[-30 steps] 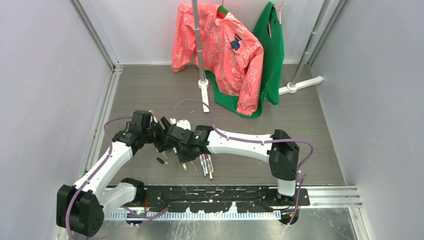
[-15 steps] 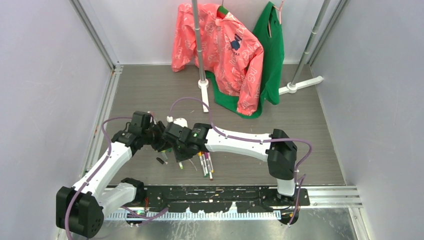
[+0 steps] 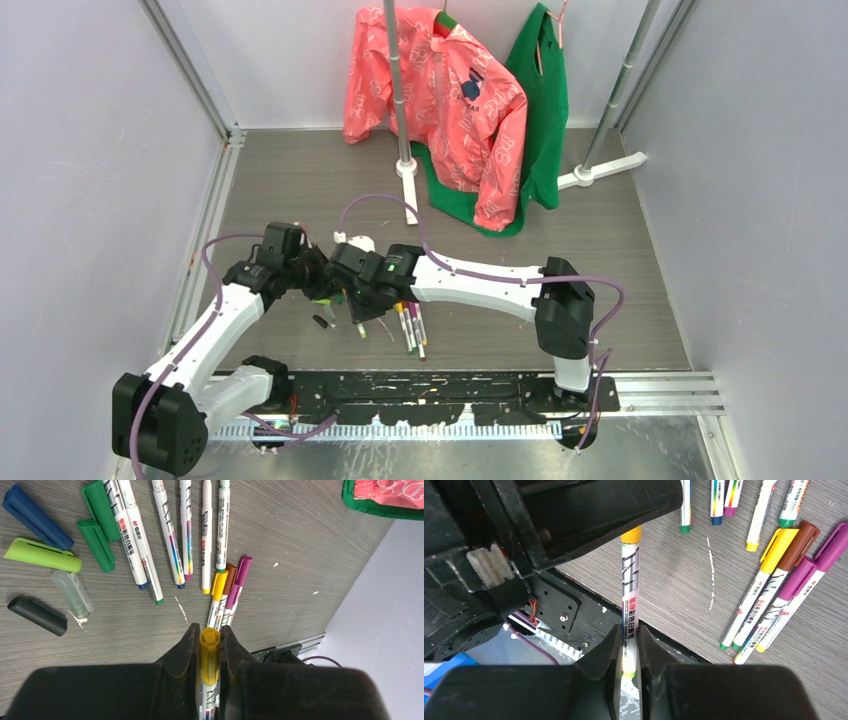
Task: Open the pen caps
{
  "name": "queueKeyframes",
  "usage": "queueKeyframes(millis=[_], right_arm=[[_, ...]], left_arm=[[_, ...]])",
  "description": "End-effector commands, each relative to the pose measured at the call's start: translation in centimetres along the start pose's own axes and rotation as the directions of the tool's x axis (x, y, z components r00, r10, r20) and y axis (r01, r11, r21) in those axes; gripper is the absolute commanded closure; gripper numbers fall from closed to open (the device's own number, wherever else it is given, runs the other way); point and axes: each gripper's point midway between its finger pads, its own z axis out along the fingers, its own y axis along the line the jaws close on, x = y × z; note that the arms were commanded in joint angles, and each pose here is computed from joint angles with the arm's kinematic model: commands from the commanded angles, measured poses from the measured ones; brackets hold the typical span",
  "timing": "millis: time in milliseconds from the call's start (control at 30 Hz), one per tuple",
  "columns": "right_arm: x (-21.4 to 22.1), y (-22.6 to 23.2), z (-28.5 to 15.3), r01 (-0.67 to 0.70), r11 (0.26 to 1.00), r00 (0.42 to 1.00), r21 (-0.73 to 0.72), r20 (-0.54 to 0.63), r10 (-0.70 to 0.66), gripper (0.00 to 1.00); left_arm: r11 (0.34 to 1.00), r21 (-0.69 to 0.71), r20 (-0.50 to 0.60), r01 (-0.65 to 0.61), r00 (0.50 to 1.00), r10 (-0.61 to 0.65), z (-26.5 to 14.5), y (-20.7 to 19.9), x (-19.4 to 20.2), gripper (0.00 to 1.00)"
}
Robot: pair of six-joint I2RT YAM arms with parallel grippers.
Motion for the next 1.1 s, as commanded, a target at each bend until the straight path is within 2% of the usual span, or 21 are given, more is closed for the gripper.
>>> queueKeyframes(millis=[0,167,233,500,733,800,833,867,900,1067], right_arm=[[-1.5,1.3,-1.3,0.0,0.998,0.999,-0.055,0.051,0.003,0.99],[-2.4,1.8,-2.0,-0.006,0.997,0.997,-0.071,0.079,0.012,0.81],[-2.7,1.9,-1.9,-0.009,0.997,0.997,-0.073,0.081,0.015,0.77],[-3.3,1.8,-1.4,-0.017,0.997,0.995,-0.078,0.094,0.024,0.7],[-3.7,1.3,-0.8,-0.041,0.996,0.994,-0.078,0.1,0.049,0.71],[-3.6,1.1,-0.6,-0.045,0.996,0.994,-0.075,0.096,0.052,0.77],[-3.6,1.0,-0.4,-0.048,0.996,0.994,-0.074,0.097,0.055,0.84],[-3.6,0.9,-0.2,-0.049,0.996,0.994,-0.073,0.097,0.056,0.94],[-3.4,0.8,0.0,-0.049,0.996,0.994,-0.071,0.096,0.055,0.98],[-1.9,-0.5,0.9,-0.059,0.995,0.993,-0.079,0.094,0.067,0.99]], left_arm=[[0.996,0.093,0.042,-0.016,0.999,0.012,-1.1,-2.4,-0.8,1.0],[0.992,0.122,0.043,-0.017,0.999,0.012,-1.9,-3.2,-0.7,1.0],[0.992,0.124,0.041,-0.014,0.999,0.009,-2.1,-3.3,-0.7,1.0],[0.991,0.136,0.029,-0.002,1.0,-0.002,-2.3,-3.3,-0.3,1.0],[0.991,0.13,0.021,0.009,1.0,-0.011,-2.3,-3.1,-0.1,1.0],[0.991,0.132,0.02,0.015,1.0,-0.018,-2.2,-3.2,-0.1,1.0],[0.991,0.131,0.022,0.019,1.0,-0.022,-2.2,-3.2,-0.1,1.0],[0.991,0.132,0.026,0.022,0.999,-0.026,-2.1,-3.1,-0.2,1.0],[0.991,0.131,0.029,0.026,0.999,-0.03,-1.9,-3.0,-0.2,1.0],[0.993,0.11,0.086,0.05,0.995,-0.06,-0.6,-2.2,-1.3,1.0]])
